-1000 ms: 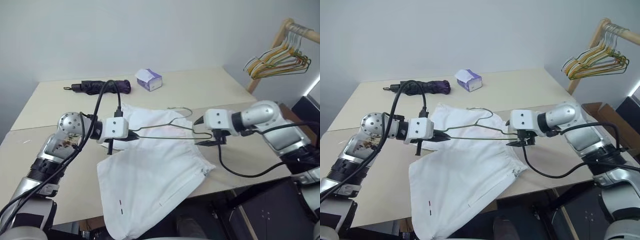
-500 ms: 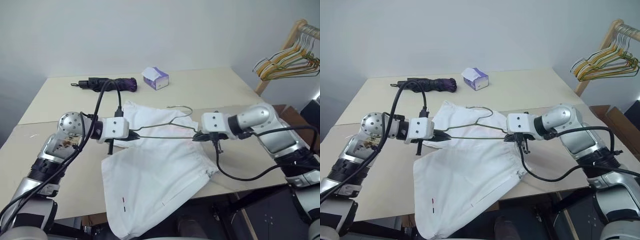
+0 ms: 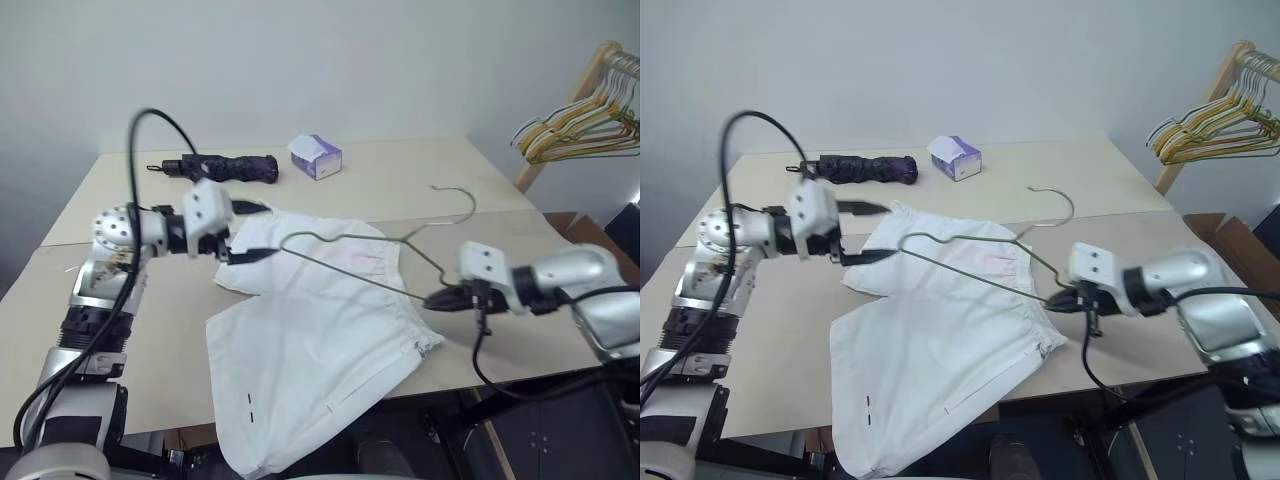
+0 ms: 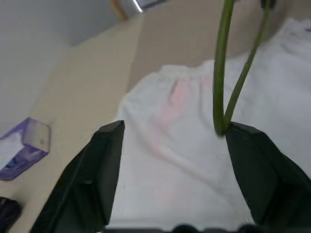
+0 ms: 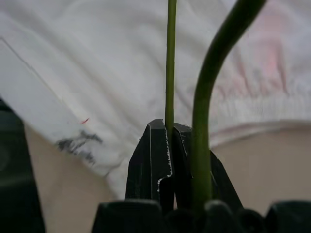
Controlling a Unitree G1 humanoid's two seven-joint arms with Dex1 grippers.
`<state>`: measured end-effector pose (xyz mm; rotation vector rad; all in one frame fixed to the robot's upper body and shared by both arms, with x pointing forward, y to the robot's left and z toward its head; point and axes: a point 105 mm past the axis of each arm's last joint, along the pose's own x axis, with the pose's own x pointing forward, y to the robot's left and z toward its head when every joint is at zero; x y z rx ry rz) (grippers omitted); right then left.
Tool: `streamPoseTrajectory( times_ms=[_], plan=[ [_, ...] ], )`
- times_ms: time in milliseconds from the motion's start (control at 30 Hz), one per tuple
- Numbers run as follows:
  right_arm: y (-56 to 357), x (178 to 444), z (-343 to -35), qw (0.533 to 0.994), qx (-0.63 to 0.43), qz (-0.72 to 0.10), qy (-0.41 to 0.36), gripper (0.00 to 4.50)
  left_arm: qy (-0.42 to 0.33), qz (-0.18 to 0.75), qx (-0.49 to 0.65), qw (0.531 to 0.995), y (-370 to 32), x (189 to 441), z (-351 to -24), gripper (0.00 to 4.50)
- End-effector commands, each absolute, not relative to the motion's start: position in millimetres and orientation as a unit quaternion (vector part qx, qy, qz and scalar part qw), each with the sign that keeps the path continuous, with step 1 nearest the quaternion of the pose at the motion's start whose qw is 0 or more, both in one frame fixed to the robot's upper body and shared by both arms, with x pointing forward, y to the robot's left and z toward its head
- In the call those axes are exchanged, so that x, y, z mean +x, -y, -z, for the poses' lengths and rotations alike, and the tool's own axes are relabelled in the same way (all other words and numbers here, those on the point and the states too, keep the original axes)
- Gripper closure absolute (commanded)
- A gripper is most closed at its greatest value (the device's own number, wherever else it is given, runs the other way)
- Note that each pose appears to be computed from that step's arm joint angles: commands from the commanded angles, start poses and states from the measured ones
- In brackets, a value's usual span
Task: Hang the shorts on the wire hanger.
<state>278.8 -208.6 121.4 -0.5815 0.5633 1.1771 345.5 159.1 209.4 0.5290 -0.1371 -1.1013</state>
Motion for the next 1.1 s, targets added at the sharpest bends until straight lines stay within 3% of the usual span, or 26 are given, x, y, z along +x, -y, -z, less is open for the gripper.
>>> streamPoseTrajectory(
  times_ms=[33, 233, 533, 800, 1100],
  plan=[
    [237, 275, -124, 0.799, -0.200, -0.492, -0.282, 4.50, 0.107, 0.516, 0.187, 0.829, -153, 332, -225, 0.05],
    [277, 252, -100, 0.829, -0.033, -0.431, -0.356, 4.50, 0.051, 0.614, 0.081, 0.784, -147, 291, -224, 0.05],
    [294, 241, -80, 0.824, 0.088, -0.379, -0.412, 4.50, 0.024, 0.645, 0.113, 0.755, -144, 281, -214, 0.05],
    [315, 235, -61, 0.832, 0.105, -0.331, -0.432, 4.50, 0.018, 0.644, 0.113, 0.757, -146, 281, -212, 0.05],
    [297, 236, -55, 0.812, 0.087, -0.370, -0.444, 4.50, 0.020, 0.638, 0.110, 0.762, -146, 286, -213, 0.05]
  ],
)
